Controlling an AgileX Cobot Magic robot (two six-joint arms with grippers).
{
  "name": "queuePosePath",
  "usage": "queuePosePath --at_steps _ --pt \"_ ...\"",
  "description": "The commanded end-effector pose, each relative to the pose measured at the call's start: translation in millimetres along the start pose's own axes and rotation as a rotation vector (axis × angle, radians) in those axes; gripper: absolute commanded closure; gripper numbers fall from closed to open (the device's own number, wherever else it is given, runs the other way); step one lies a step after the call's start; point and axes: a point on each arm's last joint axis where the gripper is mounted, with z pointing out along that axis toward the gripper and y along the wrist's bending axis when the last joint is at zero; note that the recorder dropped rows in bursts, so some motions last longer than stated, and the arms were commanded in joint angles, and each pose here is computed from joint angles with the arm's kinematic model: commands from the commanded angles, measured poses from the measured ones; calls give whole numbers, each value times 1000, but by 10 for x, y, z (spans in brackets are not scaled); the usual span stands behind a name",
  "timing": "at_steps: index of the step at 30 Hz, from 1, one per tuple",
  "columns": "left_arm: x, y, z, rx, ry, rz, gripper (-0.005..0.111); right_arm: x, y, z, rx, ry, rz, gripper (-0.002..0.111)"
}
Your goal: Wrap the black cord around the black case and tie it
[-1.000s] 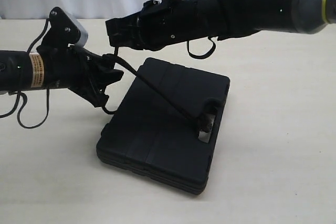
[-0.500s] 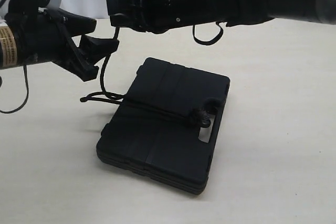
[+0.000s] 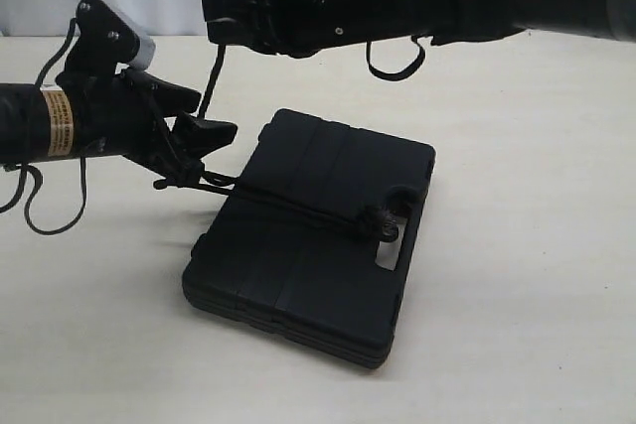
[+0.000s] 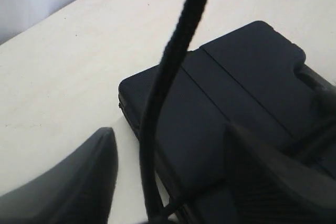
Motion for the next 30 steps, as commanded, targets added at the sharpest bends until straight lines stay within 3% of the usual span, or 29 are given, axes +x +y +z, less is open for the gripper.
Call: queuePosePath --at_steps 1,5,9,13,15,16,19,21,23,26,30 --pt "-33 26 2 -26 -40 -40 83 -37 25 -28 -3 -12 -8 104" --pt "-55 23 1 -21 -65 -56 107 -27 41 -28 -20 0 -8 104" --pt "-54 24 1 -23 -63 -38 107 -43 57 -49 -20 -7 62 97" --pt "-54 24 1 -23 -63 -30 107 -106 112 -137 -10 -35 36 76" --pt "-52 39 -8 -30 -61 -32 107 -158 167 -248 11 -43 -29 58" --pt "-58 52 -20 -32 -69 -50 107 -218 150 -389 63 -49 -57 50" --pt "-112 109 -90 -114 -81 -115 107 -280 -94 -780 257 16 -4 49" --pt "-152 164 -169 -162 -92 -134 107 -188 -326 -1062 462 187 -25 49" --pt "-166 208 -236 -196 -91 -169 107 113 -644 -1269 747 450 74 53" --pt "-120 237 -240 -233 -42 -175 107 574 -833 -1150 779 578 148 53" --pt "-47 280 -253 -290 27 -221 107 1100 -1056 -840 704 505 310 53"
